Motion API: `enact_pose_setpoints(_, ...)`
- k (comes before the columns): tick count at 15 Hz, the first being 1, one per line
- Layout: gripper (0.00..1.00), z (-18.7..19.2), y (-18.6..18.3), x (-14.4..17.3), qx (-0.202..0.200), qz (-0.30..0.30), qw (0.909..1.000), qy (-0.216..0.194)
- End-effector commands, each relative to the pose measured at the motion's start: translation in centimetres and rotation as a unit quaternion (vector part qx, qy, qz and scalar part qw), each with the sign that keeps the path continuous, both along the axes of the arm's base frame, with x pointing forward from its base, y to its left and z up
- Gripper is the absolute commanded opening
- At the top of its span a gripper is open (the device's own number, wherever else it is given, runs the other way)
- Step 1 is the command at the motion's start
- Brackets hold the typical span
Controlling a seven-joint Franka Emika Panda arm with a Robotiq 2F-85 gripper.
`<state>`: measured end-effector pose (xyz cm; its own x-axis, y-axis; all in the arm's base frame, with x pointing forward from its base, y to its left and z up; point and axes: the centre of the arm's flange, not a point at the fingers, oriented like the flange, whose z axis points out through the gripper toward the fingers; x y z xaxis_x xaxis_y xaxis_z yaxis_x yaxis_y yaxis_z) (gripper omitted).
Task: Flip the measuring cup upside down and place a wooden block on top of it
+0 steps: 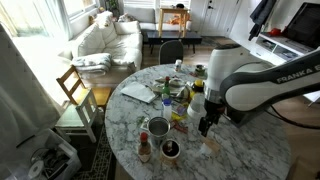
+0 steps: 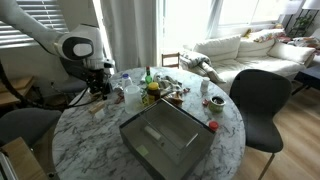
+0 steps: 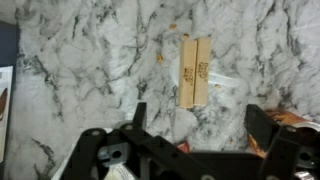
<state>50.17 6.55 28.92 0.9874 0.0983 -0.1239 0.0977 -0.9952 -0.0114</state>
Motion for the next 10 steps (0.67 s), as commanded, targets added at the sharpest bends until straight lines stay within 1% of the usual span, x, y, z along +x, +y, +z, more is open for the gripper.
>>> enact_pose_setpoints(1,1.00,3.9,-1.1,-3.1,0.002,0.025,0.9994,-0.025)
enact_pose_setpoints(5,1.00,6.6,-1.9,-4.5,0.003,0.040,0.9977,-0.055)
enact_pose_setpoints(8,1.00,7.6,-2.5,-5.2,0.006,0.040,0.9971,-0.064)
enact_pose_setpoints(9,1.00,7.1,-1.6,-3.4,0.003,0.035,0.9974,-0.063)
enact_pose_setpoints(10,1.00,7.4,-1.8,-3.6,0.003,0.035,0.9972,-0.066)
